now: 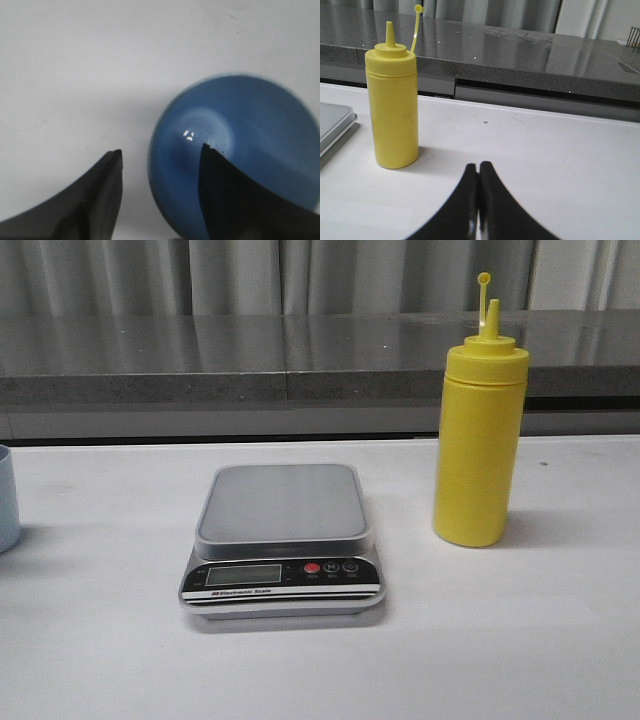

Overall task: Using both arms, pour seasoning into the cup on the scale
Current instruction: 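Close the left gripper on the rim of the light blue cup, then lift the cup with the left gripper and carry it over the scale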

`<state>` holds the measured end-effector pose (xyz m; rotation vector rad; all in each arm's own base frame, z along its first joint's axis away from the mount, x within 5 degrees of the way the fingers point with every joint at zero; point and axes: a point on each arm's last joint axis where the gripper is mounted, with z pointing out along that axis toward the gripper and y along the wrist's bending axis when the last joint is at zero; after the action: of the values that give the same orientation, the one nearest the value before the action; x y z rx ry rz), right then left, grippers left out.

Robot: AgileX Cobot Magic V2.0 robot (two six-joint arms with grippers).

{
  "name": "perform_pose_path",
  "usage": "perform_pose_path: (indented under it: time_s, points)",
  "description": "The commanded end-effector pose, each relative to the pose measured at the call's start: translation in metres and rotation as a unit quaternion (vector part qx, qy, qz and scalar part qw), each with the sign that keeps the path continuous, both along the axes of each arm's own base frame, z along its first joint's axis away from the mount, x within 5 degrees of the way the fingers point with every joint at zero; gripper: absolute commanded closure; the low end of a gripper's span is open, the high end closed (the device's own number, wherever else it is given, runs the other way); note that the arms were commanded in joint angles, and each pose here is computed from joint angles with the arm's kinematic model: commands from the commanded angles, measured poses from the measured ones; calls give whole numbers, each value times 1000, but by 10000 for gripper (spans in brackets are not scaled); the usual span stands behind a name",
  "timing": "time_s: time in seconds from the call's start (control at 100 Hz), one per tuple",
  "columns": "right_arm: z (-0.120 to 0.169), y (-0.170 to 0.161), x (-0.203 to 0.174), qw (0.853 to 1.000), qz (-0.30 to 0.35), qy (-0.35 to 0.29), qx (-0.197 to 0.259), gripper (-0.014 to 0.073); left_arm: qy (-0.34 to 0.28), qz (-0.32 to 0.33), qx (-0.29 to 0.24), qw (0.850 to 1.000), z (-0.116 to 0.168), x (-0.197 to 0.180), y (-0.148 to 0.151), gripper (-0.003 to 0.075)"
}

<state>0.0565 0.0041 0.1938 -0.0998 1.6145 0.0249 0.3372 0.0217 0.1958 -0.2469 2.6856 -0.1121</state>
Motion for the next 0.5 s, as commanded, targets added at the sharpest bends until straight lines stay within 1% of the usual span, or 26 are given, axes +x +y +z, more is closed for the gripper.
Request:
perform_pose_path:
  time_s: [0.0, 0.07, 0.11, 0.16, 0.26, 0.28, 0.49]
  points:
    - [8, 0, -1, 999, 1, -48, -2, 663, -54, 10, -2, 999, 22, 6, 2, 386]
    - [8, 0, -1, 999, 1, -48, -2, 663, -55, 10, -2, 998, 22, 6, 2, 414]
    - [8, 0, -1, 999, 1, -48, -2, 663, -55, 10, -2, 998, 22, 6, 2, 456]
    - [8, 0, -1, 999, 1, -48, -2, 663, -56, 11, -2, 998, 22, 7, 2, 527]
    - [8, 0, -1, 999, 1, -48, -2, 663, -57, 11, -2, 998, 23, 6, 2, 713]
    - [8, 0, -1, 999, 1, -48, -2, 663, -59, 11, -2, 998, 23, 7, 2, 736]
    - [8, 0, -1, 999, 1, -48, -2, 663, -61, 13, -13, 998, 36, 9, 0, 738]
